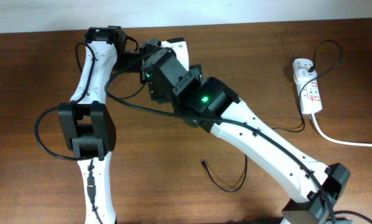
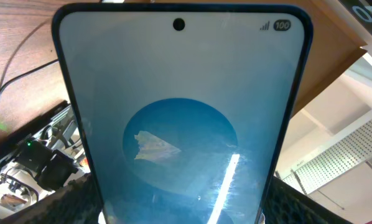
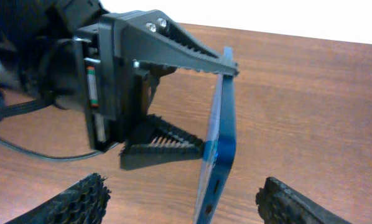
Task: Plug charger to phone and switch on socket
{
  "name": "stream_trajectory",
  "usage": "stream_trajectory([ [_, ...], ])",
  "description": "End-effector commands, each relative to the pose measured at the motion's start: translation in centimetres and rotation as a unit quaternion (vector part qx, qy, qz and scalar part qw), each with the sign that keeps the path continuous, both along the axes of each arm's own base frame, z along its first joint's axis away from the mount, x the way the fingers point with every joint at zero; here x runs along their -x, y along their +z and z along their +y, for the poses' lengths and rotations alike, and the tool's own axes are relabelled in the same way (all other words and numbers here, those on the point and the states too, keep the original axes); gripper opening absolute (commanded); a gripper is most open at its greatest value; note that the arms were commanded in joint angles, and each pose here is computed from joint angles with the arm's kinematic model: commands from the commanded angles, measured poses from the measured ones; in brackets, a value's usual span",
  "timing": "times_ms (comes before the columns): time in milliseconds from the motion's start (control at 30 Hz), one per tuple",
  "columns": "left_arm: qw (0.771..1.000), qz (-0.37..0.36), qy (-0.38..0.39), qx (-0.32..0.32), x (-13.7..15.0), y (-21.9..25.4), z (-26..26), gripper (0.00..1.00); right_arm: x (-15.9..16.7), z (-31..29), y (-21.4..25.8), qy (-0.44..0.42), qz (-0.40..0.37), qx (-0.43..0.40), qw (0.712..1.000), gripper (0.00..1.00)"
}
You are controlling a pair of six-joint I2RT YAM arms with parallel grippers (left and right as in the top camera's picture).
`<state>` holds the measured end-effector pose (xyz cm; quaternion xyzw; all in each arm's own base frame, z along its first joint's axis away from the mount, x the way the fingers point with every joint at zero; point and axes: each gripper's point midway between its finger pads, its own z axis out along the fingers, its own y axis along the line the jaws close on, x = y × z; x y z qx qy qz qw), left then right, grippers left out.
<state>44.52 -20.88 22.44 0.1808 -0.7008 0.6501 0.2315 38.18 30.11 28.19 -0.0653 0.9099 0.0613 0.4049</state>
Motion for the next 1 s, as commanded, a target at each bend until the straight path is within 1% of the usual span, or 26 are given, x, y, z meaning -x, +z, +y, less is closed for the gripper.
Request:
stream_trajectory([
  [0, 1.0, -0.006, 0.007, 0.026, -0.3, 1.5, 0.3, 0.82, -1.3, -0.4, -0.3, -0.032, -0.019, 0.019, 0.999, 0.73],
  [33, 1.0, -0.001, 0.007, 0.026, -0.2, 1.5, 0.3, 0.82, -1.3, -0.4, -0.3, -0.032, -0.02, 0.019, 0.999, 0.61],
  [67, 1.0, 0.006, 0.008, 0.025, -0.1, 1.5, 0.3, 0.82, -1.3, -0.4, -0.3, -0.032, -0.019, 0.02, 0.999, 0.58],
  [133, 1.0, 0.008, 0.008, 0.025, -0.1, 1.5, 0.3, 0.82, -1.6, -0.7, -0.6, -0.042, -0.023, 0.03, 0.998, 0.58],
  [233, 1.0, 0.015, 0.008, 0.024, 0.0, 1.6, 0.3, 0.81, -1.8, -0.8, -0.5, -0.046, -0.028, 0.03, 0.998, 0.51],
  [267, 1.0, 0.013, 0.008, 0.024, 0.0, 1.6, 0.3, 0.82, -1.9, -0.9, -0.5, -0.047, -0.028, 0.03, 0.998, 0.5],
  [300, 1.0, 0.006, 0.008, 0.025, 0.0, 1.6, 0.3, 0.81, -2.0, -1.0, -0.6, -0.048, -0.026, 0.029, 0.998, 0.5],
  [400, 1.0, 0.004, 0.008, 0.025, 0.0, 1.6, 0.3, 0.82, -2.2, -1.0, -0.9, -0.045, -0.009, 0.008, 0.999, 0.5],
  [500, 1.0, 0.004, 0.008, 0.025, 0.0, 1.6, 0.3, 0.82, -2.4, -0.9, -1.6, -0.039, 0.004, 0.003, 0.999, 0.46],
  [533, 1.0, 0.004, 0.008, 0.025, 0.0, 1.6, 0.3, 0.82, -2.4, -0.9, -1.6, -0.039, 0.004, 0.003, 0.999, 0.41],
  [600, 1.0, 0.004, 0.008, 0.025, 0.0, 1.6, 0.3, 0.82, -2.5, -0.6, -2.5, -0.036, 0.013, 0.008, 0.999, 0.38],
  [633, 1.0, 0.004, 0.008, 0.025, 0.0, 1.6, 0.3, 0.82, -2.6, -0.5, -2.7, -0.036, 0.014, 0.009, 0.999, 0.34],
  [733, 1.0, 0.004, 0.008, 0.025, 0.0, 1.6, 0.3, 0.82, -2.9, -0.2, -2.3, -0.036, 0.005, 0.0, 0.999, 0.31],
  [767, 1.0, 0.004, 0.008, 0.025, 0.0, 1.6, 0.3, 0.82, -2.9, -0.2, -2.3, -0.036, 0.005, 0.0, 0.999, 0.28],
  [933, 1.0, 0.004, 0.008, 0.025, 0.0, 1.6, 0.3, 0.82, -3.0, -0.2, -2.2, -0.038, 0.001, -0.001, 0.999, 0.22],
  [967, 1.0, 0.004, 0.008, 0.025, 0.0, 1.6, 0.3, 0.82, -3.0, -0.2, -2.2, -0.039, 0.001, -0.001, 0.999, 0.16],
])
